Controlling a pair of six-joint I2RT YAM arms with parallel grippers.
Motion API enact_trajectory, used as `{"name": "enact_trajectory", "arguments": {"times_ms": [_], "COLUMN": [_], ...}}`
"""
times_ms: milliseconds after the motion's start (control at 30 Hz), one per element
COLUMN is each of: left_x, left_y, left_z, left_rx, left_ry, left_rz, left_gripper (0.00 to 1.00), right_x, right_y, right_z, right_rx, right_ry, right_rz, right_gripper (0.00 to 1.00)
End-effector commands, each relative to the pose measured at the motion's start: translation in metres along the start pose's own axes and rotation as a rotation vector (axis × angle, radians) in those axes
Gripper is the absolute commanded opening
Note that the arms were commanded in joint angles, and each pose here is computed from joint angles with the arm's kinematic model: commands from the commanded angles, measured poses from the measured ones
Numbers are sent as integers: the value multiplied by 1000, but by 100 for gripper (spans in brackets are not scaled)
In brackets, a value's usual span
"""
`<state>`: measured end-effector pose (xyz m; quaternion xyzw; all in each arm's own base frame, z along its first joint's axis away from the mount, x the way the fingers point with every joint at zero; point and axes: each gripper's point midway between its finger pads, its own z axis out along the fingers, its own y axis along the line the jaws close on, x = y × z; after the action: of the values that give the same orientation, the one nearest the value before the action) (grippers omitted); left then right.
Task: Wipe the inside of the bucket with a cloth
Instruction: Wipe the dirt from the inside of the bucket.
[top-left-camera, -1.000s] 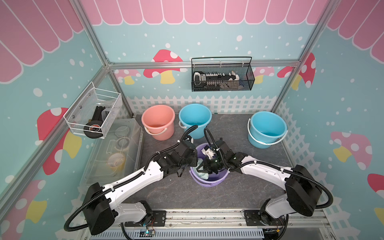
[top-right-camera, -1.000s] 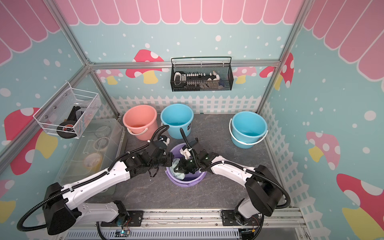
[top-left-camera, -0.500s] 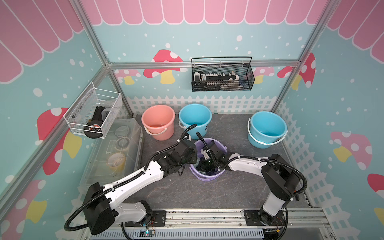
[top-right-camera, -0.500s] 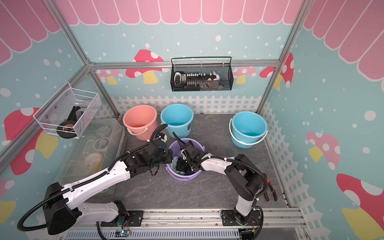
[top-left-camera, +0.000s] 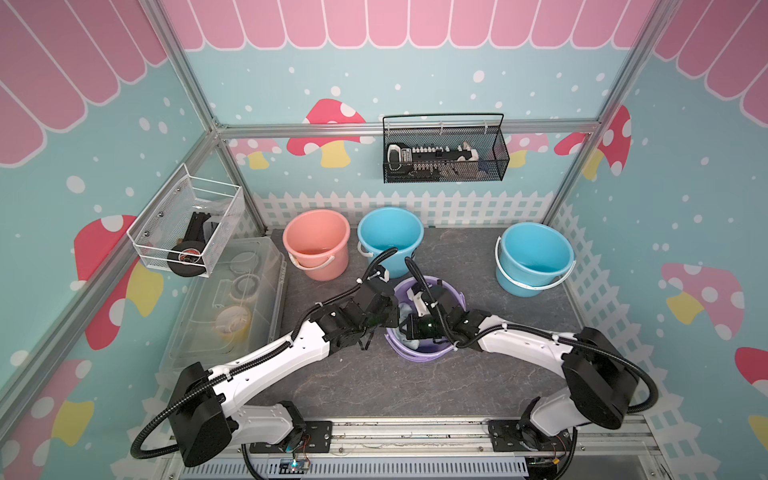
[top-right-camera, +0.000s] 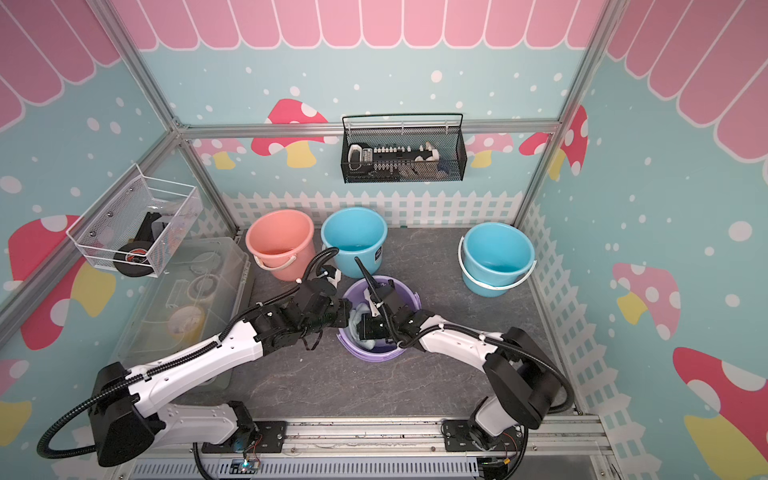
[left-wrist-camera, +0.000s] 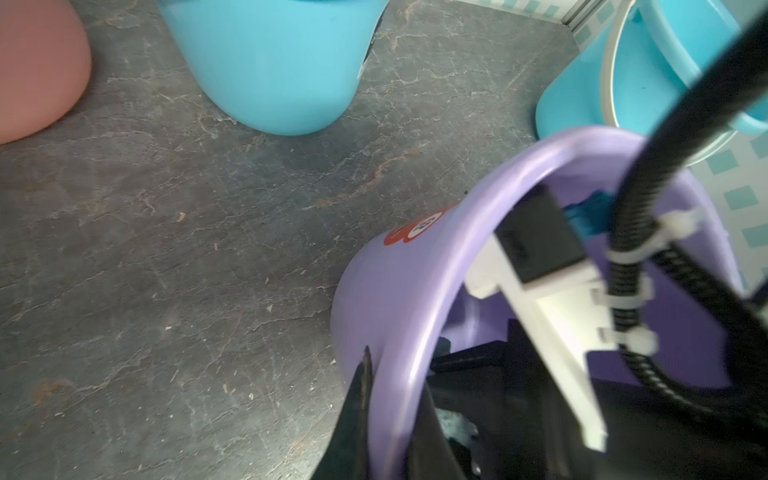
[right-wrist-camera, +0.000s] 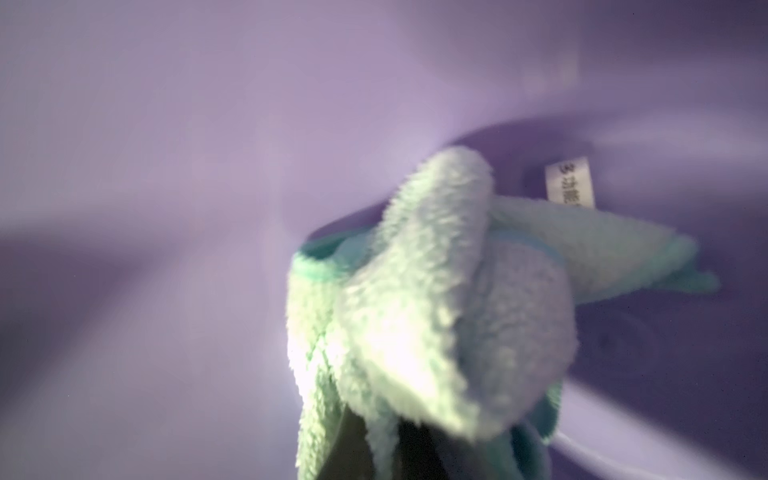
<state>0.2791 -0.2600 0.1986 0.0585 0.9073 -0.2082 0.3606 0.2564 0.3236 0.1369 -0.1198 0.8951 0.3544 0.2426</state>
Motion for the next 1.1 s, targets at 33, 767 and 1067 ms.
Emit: {"name": "enact_trajectory", "arguments": {"times_ms": [33, 767, 1067], "left_x": [1, 19, 21], "left_y": [-22, -44, -51], "left_z": [-8, -14, -15], "left_rx": [93, 215, 249], "left_ry": [27, 141, 161], "left_rz": [29, 116, 137], "left_gripper": [0, 0, 0], "right_x": [-45, -38, -34], "right_y": [15, 25, -4], "right_z": [-50, -112, -87], "right_rx": [44, 304, 384], "right_ry": [-219, -176, -10], "right_rz": [-288, -2195, -2469], "right_gripper": [0, 0, 0]}}
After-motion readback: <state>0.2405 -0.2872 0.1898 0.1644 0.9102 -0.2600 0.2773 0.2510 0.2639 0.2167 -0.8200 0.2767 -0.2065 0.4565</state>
